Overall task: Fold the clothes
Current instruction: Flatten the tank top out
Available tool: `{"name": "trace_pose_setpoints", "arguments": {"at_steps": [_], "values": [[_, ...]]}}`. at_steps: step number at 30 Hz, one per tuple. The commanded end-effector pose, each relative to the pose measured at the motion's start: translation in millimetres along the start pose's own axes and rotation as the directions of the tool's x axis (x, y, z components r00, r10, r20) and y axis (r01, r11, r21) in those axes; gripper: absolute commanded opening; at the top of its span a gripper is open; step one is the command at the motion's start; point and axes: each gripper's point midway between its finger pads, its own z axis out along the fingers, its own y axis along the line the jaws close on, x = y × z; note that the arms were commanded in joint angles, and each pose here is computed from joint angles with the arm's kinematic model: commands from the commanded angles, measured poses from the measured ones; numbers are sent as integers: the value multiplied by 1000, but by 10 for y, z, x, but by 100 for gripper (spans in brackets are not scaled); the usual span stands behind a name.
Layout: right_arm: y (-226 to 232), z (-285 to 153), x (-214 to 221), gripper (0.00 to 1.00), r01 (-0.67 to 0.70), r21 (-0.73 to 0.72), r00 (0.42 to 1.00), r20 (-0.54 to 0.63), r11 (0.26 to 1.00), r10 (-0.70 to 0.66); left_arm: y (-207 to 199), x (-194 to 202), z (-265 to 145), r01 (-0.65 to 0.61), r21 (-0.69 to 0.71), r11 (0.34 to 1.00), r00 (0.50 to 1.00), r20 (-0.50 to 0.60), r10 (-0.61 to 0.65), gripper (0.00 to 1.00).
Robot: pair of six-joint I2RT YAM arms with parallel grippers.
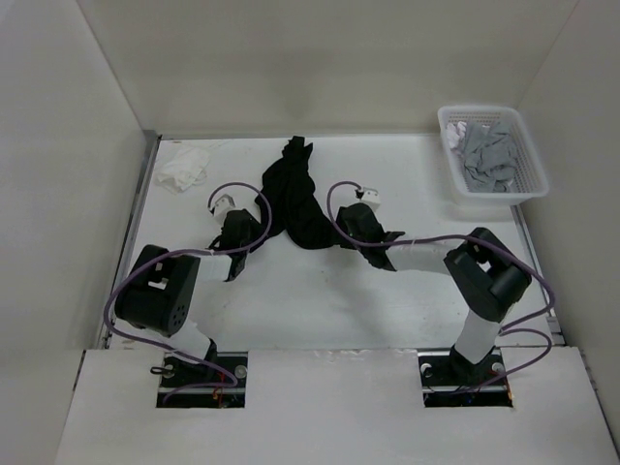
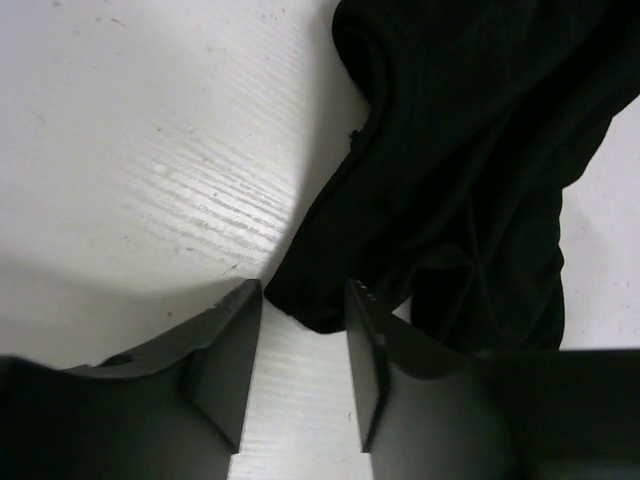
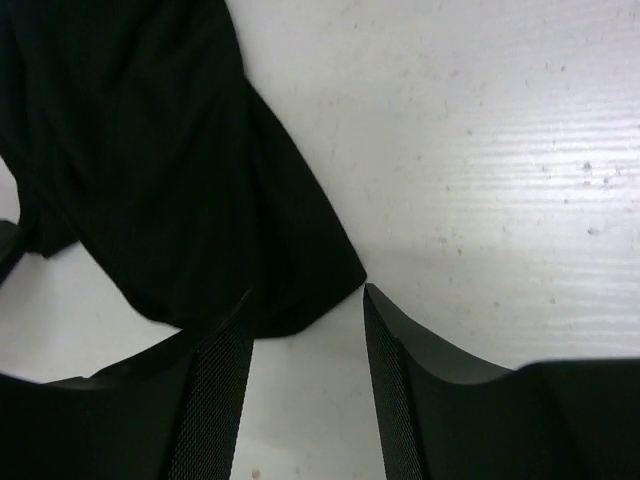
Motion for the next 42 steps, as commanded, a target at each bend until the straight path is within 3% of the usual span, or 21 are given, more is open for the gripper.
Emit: {"name": "trace_pose_setpoints", "arguments": {"at_steps": [1, 3, 5, 8, 11, 12, 18, 23, 26, 31, 37, 42], "values": [[52, 139, -103, 52, -56, 35, 998, 14, 998, 55, -41, 104, 84, 21, 7, 1000, 999, -31, -21, 30], [92, 212, -28, 51, -64, 27, 998, -26, 998, 65, -81, 102, 102, 35, 18, 999, 999, -33, -35, 19], [143, 267, 2, 41, -91, 5, 994, -56, 996, 91, -121, 39, 88, 43, 29, 999, 999, -21, -42, 10], [190, 291, -98, 25, -136, -24, 989, -65, 990, 134, -228, -132, 8, 55, 60, 997, 998, 26, -57, 6], [225, 253, -251, 2, -152, -44, 988, -40, 987, 150, -443, -351, -111, 69, 117, 991, 994, 72, -77, 3], [246, 224, -318, 0, -152, -57, 988, -21, 987, 151, -527, -446, -172, 74, 139, 988, 992, 92, -87, 3], [504, -324, -860, 0, -135, -211, 977, 132, 968, 165, -1092, -1208, -768, 81, 294, 953, 958, 241, -155, 0], [707, -1151, -1428, 0, -50, -292, 954, 269, 955, 132, -1506, -1954, -1543, 64, 432, 900, 894, 376, -244, 0], [803, -1751, -1782, 0, 14, -323, 924, 366, 946, 112, -1776, -2419, -2169, 37, 525, 850, 840, 445, -311, 0], [937, -3030, -2338, 0, 112, -385, 849, 516, 916, 113, -2138, -3215, -3506, -82, 642, 762, 697, 584, -416, 0], [1087, -4040, -2408, 0, 173, -510, 842, 521, 843, 142, -2200, -3462, -4365, -159, 682, 714, 620, 632, -466, 0], [1275, -4323, -2276, 0, 208, -583, 851, 504, 786, 149, -2156, -3449, -4432, -173, 671, 721, 609, 648, -458, 0]]}}
